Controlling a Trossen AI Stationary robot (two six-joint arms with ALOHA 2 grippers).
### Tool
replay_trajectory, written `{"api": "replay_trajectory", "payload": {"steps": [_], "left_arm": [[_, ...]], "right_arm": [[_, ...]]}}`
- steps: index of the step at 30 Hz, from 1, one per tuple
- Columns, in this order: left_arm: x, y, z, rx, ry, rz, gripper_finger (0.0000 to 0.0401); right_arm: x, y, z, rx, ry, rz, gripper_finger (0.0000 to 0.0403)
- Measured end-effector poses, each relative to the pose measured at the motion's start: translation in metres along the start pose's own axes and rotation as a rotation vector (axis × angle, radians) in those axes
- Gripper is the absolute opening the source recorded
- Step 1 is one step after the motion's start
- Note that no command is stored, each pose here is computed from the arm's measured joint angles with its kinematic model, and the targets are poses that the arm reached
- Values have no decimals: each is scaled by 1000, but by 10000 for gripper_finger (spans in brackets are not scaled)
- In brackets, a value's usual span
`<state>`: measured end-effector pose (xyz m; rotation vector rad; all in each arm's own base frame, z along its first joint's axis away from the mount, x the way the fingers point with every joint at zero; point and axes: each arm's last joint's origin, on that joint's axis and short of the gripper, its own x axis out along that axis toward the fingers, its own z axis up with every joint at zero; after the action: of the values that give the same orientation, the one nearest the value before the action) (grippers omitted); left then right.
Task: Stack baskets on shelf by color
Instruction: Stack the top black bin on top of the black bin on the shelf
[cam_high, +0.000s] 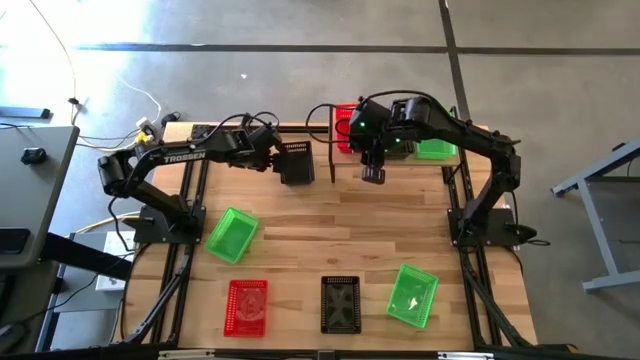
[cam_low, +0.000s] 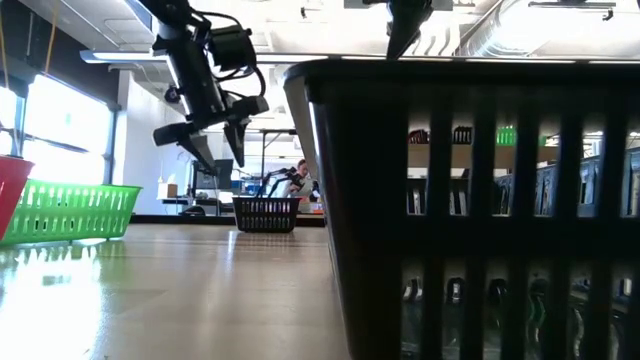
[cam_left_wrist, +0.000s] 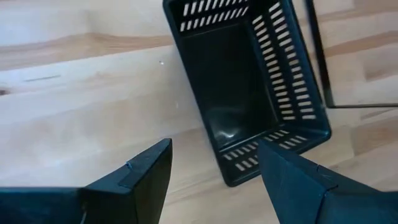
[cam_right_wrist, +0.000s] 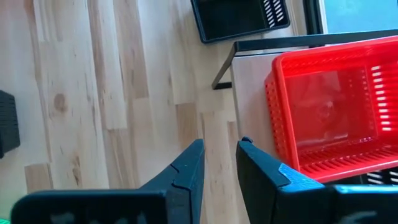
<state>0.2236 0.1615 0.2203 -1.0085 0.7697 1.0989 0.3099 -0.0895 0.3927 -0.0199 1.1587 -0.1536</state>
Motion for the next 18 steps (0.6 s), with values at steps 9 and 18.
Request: {"api": "replay_trajectory", "payload": {"steps": [9, 18], "left_arm": [[32, -8, -3, -12, 32, 25, 225], [59, -8, -7, -36, 69, 86, 222]], "right_arm": [[0, -1, 0, -31, 1, 1, 78], [0, -1, 0, -54, 1, 1, 78]]}}
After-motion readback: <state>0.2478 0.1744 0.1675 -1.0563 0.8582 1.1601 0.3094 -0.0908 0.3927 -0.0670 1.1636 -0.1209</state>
